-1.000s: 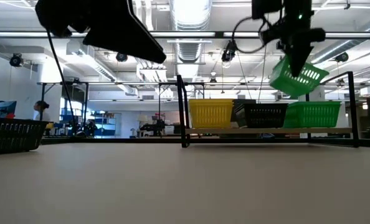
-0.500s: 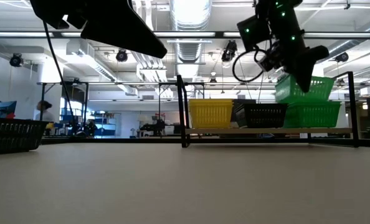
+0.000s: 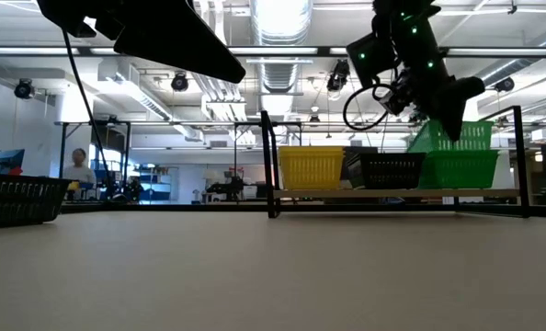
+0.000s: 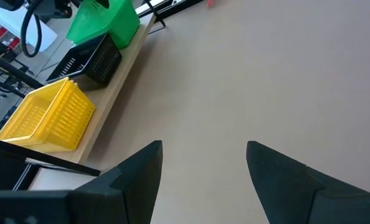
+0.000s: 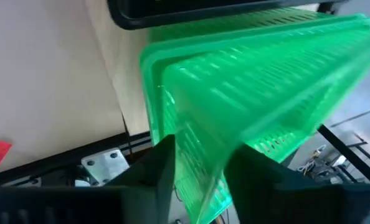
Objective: Stack baskets on shelf by color
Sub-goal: Stack the green bin on top of the green bins on the shelf, then stack the black bin on top of the black bins on the shelf
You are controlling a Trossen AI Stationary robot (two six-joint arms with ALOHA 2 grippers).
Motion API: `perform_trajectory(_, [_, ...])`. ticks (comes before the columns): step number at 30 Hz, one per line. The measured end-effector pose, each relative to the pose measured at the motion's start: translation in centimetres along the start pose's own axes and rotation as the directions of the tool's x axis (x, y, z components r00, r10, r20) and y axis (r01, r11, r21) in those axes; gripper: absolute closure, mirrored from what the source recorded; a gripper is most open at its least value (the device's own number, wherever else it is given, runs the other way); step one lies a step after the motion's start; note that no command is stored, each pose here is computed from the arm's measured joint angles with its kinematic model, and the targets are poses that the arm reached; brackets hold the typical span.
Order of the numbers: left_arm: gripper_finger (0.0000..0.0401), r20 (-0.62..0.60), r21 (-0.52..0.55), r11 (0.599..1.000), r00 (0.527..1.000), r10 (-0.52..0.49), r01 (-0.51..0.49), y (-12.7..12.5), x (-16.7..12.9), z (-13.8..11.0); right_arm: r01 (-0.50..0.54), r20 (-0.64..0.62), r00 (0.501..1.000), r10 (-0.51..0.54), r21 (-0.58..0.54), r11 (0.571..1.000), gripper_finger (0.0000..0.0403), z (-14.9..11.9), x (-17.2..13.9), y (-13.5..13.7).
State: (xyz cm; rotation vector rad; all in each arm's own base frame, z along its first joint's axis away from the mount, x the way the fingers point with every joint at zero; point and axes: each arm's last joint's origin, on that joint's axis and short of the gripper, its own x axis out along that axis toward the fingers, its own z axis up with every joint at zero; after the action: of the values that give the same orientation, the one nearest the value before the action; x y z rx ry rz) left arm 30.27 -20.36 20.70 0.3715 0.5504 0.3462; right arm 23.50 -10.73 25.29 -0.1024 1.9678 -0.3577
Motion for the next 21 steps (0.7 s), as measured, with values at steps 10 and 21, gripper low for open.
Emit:
perform_trajectory(10, [0.0184,0.0,-0.002,1.0,1.0,-0.004,0.004,0.0,0.0,0.0,0.059,0.077,0.995,-0.069,0.13,0.99,0.0235,-2.0,-1.4,-0.4])
perform_trajectory(21, [0.0184,0.004,-0.006,1.0,1.0,-0.007,0.007,-0.1,0.0,0.0,-0.026,0.272,0.961,-0.045,0.252,0.967,0.0303,-4.0,-2.0,-0.1])
